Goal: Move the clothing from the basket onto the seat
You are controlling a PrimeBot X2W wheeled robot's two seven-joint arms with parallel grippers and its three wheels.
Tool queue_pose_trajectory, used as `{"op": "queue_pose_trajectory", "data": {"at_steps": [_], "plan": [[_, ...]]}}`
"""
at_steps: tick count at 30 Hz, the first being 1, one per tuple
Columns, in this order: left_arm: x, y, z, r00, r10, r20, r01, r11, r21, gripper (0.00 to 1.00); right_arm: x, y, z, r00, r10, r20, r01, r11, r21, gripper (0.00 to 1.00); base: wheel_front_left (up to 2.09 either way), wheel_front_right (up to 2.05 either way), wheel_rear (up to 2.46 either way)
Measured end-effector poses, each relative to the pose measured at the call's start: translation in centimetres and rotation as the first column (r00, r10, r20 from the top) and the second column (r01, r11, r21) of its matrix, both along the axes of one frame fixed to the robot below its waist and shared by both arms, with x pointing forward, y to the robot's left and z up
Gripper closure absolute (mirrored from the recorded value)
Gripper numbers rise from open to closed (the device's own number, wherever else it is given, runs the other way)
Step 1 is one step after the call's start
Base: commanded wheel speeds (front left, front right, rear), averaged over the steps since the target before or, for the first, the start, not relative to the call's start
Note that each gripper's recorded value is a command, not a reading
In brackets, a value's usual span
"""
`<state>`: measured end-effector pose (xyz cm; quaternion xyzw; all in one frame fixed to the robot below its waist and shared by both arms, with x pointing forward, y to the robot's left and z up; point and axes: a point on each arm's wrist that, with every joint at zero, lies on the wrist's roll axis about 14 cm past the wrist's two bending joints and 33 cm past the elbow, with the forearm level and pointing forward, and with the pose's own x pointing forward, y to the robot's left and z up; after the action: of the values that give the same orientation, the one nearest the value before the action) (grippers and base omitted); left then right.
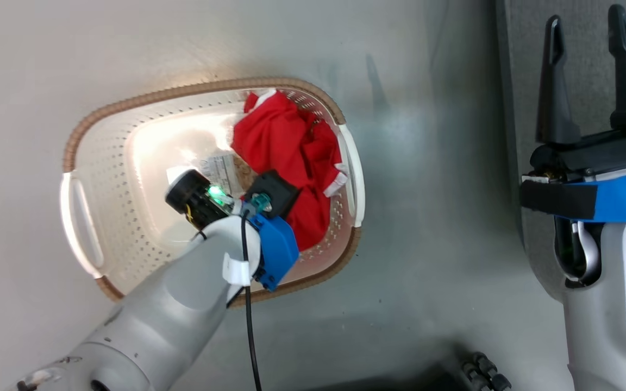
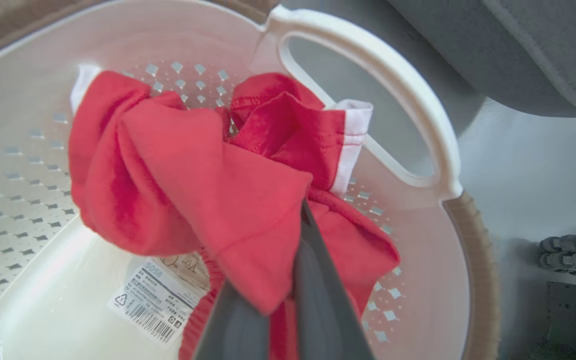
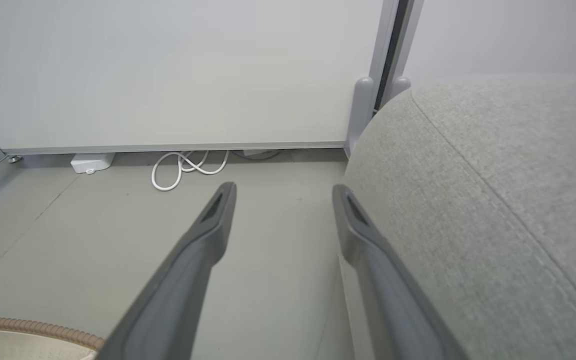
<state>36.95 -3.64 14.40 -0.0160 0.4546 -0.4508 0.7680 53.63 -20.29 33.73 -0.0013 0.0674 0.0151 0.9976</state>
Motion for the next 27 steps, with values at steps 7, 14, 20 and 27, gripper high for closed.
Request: {"op": "queue_pose_trajectory", "data": {"at_steps": [7,14,20,27], "plan": [[0.2,-0.5,3.6,0.998,0.022,0.063,-0.019,0.999,-0.050,1.00,0.2,1.6,1.8,0.999,0.035,0.032,-0.035,0.999,0.012,0.00,0.00,0.00,0.00],[1.2,-0.5,7.4,0.989,0.060,0.134,-0.048,0.995,-0.089,1.00,-0.2,2.4,4.1,0.996,0.056,0.064,-0.057,0.998,0.017,0.00,0.00,0.00,0.00],[2.6,0.2,11.0,0.970,0.115,0.212,-0.089,0.988,-0.126,1.00,-0.9,2.9,6.3,0.994,0.065,0.092,-0.068,0.997,0.023,0.00,0.00,0.00,0.00],[4.0,1.5,15.1,0.932,0.192,0.307,-0.148,0.976,-0.159,1.00,-2.1,3.0,8.9,0.990,0.064,0.123,-0.069,0.997,0.032,0.00,0.00,0.00,0.00]]}}
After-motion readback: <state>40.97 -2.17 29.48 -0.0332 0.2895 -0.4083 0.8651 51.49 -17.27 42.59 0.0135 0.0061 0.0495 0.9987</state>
